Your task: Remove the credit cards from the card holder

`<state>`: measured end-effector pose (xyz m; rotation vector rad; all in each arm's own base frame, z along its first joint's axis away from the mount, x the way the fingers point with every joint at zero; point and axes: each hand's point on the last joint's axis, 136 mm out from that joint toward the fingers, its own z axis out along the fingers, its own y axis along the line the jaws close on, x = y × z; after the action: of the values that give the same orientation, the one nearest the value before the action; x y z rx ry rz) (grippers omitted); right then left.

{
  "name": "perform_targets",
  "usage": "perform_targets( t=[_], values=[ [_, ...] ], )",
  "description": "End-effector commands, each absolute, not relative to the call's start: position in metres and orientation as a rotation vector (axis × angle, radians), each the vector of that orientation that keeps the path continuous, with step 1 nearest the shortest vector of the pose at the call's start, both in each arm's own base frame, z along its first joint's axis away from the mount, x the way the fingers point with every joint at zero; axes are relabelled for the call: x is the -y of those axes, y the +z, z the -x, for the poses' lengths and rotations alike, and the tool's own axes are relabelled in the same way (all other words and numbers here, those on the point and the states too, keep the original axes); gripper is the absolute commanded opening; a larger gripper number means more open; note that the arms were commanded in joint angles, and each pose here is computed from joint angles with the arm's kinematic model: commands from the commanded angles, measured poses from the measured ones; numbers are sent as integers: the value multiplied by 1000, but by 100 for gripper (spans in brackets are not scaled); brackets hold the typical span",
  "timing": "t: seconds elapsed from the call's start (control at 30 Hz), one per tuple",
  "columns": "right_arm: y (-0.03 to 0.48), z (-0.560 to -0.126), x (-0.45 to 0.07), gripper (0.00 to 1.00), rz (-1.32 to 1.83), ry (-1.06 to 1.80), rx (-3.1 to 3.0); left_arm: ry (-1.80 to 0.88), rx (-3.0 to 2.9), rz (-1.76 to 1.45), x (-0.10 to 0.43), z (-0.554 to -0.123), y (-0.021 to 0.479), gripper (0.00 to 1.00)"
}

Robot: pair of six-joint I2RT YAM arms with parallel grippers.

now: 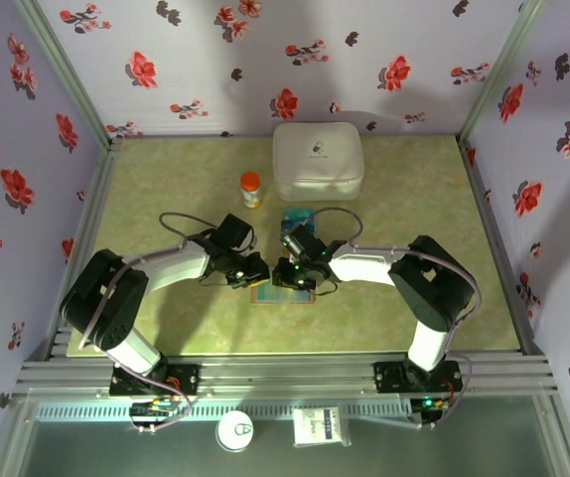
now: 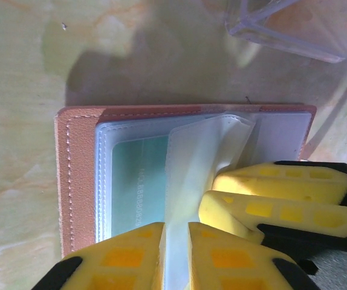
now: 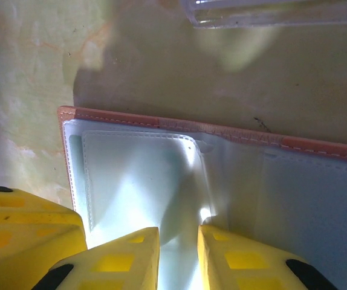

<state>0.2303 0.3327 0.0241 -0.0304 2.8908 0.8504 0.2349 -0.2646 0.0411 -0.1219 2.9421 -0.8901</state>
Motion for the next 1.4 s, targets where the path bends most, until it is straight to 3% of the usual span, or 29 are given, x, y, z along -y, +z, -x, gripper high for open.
perform_targets(
  t=[0.0,0.5,0.93,1.37],
  values=[
    [16,-223,-323,24,5,820,-2931,-900,-2967,139,266,-229,33,17],
    [16,-222,-324,24,4,829,-2934,-895,-2967,154,265,-229,30,24],
    [21,-223,-324,24,4,842,-2919,-979,-2949,162,273,-229,32,10],
    [70,-236,-302,28,20,765,-2797,-1018,-2904,95,285,-231,61,16]
  ],
)
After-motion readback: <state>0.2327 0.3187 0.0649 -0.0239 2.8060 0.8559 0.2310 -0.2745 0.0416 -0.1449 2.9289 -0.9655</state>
